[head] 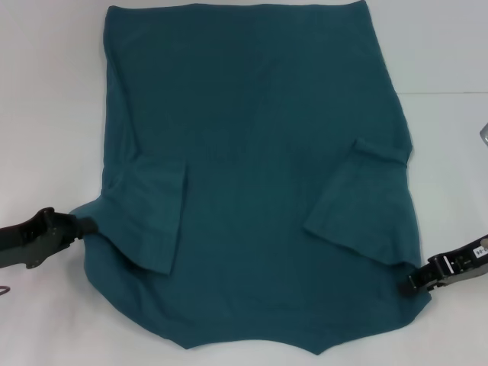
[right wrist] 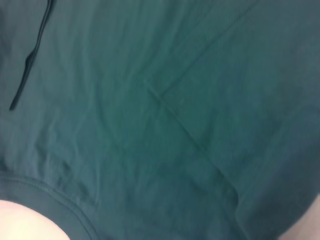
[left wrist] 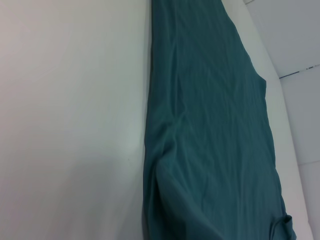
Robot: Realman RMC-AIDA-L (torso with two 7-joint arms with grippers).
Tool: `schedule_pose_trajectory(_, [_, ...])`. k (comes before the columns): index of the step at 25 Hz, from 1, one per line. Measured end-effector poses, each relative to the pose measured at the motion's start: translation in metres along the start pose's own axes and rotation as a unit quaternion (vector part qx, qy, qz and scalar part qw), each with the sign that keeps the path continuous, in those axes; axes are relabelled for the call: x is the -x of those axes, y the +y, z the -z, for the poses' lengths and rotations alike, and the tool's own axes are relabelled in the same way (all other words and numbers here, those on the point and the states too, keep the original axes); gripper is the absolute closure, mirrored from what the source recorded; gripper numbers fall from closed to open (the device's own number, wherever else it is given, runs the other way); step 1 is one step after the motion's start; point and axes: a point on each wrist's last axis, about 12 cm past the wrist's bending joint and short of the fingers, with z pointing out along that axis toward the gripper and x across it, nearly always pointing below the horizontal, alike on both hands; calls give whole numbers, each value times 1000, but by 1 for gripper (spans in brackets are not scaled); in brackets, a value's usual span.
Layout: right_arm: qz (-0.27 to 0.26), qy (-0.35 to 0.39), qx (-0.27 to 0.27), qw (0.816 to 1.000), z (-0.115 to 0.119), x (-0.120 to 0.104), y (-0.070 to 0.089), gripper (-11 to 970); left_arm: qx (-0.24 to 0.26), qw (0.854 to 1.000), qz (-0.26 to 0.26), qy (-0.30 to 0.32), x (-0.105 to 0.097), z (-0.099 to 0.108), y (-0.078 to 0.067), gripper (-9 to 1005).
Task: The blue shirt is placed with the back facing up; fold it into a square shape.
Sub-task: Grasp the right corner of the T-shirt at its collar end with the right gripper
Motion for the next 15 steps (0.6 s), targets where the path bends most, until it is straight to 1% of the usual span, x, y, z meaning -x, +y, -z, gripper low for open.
schedule_pose_trajectory(3, [-2, 0, 0, 1000, 0, -1, -1, 376, -1, 1000, 0, 0, 0, 0, 0, 958])
schedule_pose_trajectory(6, [-5, -1, -1, 1000, 2, -2, -3, 582, -1, 1000, 0, 0, 0, 0, 0, 959])
schedule_pose_trajectory(12, [-10, -9, 2, 1000, 5, -3, -5, 787, -3, 1000, -1, 5, -1, 0, -1, 959])
schedule_pose_trajectory(15, [-12, -8, 9, 1000, 8, -6, -6, 858, -7, 1000, -2, 13, -2, 0, -2, 959])
